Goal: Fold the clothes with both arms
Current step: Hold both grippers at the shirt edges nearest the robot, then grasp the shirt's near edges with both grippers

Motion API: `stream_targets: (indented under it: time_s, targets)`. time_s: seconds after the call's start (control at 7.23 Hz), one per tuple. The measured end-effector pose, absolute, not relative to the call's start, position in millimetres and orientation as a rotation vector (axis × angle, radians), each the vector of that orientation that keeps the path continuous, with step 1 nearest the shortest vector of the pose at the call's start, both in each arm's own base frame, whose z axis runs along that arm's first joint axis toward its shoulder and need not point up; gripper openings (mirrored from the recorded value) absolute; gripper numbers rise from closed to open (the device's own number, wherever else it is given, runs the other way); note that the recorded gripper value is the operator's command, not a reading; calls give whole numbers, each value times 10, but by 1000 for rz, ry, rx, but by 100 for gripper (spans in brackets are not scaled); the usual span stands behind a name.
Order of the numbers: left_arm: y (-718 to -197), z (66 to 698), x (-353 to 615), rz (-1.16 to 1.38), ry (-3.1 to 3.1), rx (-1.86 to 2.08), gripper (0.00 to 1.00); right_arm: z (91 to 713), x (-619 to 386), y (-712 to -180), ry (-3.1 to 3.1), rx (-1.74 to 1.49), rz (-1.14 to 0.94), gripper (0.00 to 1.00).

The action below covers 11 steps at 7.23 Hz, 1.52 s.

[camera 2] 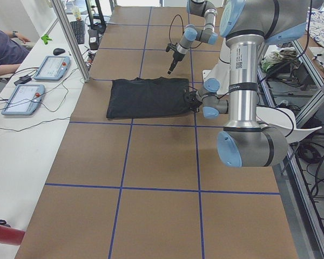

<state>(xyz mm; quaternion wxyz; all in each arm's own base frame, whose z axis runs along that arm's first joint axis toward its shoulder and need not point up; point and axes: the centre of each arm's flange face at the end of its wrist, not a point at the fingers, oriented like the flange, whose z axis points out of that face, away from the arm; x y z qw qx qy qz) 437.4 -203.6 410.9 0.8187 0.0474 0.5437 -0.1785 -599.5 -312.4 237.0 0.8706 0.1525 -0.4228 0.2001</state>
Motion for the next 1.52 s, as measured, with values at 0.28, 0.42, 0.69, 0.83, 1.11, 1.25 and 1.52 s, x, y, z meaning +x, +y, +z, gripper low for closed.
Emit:
stream_targets:
  time_s: [0.28, 0.42, 0.69, 0.83, 1.11, 1.25, 1.52]
  targets:
    - [-2036, 4103, 4372, -380, 1160, 101, 0, 2341, -6310, -3175, -876, 328, 438, 69]
    - [-2036, 4102, 4371, -380, 1160, 101, 0, 2299, -6409, -3177, -875, 328, 443, 67]
    - [-2036, 4100, 4372, -380, 1161, 101, 0, 2269, -6492, -3132, -874, 330, 440, 63]
    - [-2036, 4098, 4374, -380, 1161, 101, 0, 2266, -6511, -3103, -873, 331, 437, 61]
    - [-2036, 4093, 4374, -380, 1162, 101, 0, 2268, -6534, -3062, -871, 332, 432, 45]
    - [-2036, 4090, 4373, -380, 1163, 101, 0, 2268, -6539, -3049, -871, 331, 431, 30]
    - [-2040, 4070, 4373, -381, 1167, 101, 0, 2260, -6542, -3033, -873, 330, 429, 0]
